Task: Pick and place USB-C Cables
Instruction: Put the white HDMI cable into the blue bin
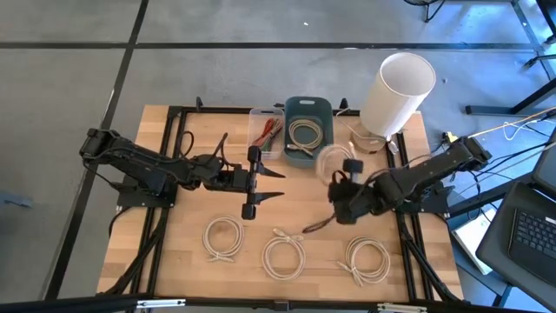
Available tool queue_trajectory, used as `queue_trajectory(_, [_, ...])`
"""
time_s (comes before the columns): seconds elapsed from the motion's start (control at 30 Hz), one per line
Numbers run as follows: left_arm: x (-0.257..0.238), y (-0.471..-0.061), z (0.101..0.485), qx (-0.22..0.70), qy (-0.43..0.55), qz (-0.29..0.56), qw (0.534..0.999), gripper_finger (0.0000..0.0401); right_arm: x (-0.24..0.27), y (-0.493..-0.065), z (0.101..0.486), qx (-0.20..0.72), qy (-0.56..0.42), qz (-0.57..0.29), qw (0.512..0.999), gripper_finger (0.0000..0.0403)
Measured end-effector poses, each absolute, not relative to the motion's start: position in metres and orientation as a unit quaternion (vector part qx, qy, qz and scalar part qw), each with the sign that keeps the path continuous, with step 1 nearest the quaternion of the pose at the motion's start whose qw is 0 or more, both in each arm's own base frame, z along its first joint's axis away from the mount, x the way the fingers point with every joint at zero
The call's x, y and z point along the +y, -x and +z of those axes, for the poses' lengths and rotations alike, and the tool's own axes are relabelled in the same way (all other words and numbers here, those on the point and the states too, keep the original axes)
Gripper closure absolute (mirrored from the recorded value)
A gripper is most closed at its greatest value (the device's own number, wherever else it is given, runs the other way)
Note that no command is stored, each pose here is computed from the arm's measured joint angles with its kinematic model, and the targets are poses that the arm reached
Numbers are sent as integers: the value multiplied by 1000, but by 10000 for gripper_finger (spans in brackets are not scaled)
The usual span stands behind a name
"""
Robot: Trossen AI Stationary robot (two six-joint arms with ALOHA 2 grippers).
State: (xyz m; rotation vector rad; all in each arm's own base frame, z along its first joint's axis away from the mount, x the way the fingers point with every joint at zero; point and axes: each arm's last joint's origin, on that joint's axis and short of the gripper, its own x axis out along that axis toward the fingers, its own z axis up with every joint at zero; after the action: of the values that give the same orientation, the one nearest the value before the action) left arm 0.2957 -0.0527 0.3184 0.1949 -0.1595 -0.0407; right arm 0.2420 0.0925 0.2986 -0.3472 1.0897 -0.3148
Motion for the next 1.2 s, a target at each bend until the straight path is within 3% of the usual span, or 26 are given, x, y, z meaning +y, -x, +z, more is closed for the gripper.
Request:
queue_trajectory(0.27, [-53,-296,318,-79,-78,-23,994,210,25,-274,335,485,201,-154,837,388])
queue_trajectory(0.57, [-53,-296,318,-79,-76,-23,994,210,-75,-289,346,421,72,-113,897,388])
queue_trajectory(0.8, [-53,-296,318,-79,-76,-23,994,210,-122,-304,322,421,18,-98,902,388])
queue_trajectory(1.2, [-53,-296,318,-79,-76,-23,994,210,-159,-338,238,524,-19,-86,847,388])
